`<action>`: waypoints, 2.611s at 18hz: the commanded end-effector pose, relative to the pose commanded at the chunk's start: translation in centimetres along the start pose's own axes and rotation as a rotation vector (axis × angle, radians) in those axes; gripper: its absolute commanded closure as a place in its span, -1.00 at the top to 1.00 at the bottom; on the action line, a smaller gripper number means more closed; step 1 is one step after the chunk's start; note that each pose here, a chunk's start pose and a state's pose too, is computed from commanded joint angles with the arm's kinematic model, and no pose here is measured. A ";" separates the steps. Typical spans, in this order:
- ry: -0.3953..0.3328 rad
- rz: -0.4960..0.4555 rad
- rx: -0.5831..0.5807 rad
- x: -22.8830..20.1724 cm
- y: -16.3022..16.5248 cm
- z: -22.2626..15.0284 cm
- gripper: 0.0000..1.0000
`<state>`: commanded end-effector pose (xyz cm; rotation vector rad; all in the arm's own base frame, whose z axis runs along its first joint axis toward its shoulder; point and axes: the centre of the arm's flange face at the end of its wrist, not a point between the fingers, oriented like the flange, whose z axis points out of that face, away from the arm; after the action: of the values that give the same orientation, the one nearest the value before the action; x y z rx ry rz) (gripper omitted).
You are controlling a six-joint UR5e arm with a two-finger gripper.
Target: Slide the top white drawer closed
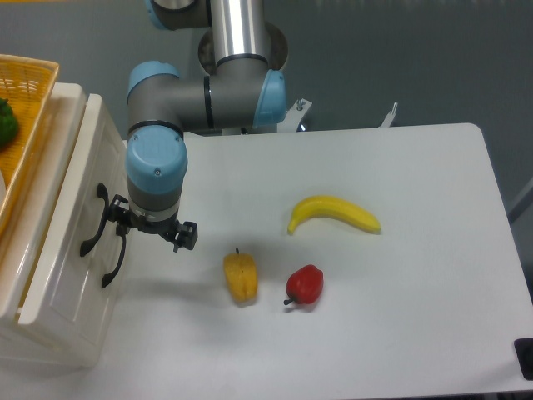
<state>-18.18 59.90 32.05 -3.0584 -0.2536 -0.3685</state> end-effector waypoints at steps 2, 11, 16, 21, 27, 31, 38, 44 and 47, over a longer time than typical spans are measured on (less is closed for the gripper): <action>-0.001 -0.012 0.001 0.1 0.0 0.0 1.00; 0.000 -0.012 0.000 0.5 -0.1 0.1 1.00; 0.001 -0.015 0.001 0.5 -0.1 0.0 1.00; -0.007 -0.010 0.006 -0.2 -0.1 -0.3 1.00; -0.121 0.009 0.012 -5.5 0.8 -3.7 1.00; -0.171 0.027 0.008 -9.2 1.9 -5.6 1.00; -0.236 0.246 -0.045 -14.6 4.2 -7.7 1.00; -0.273 0.354 -0.060 -19.2 7.4 -10.8 1.00; -0.307 0.376 -0.112 -20.8 8.6 -11.3 1.00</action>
<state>-39.33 47.41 37.77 -3.1624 0.3412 0.1107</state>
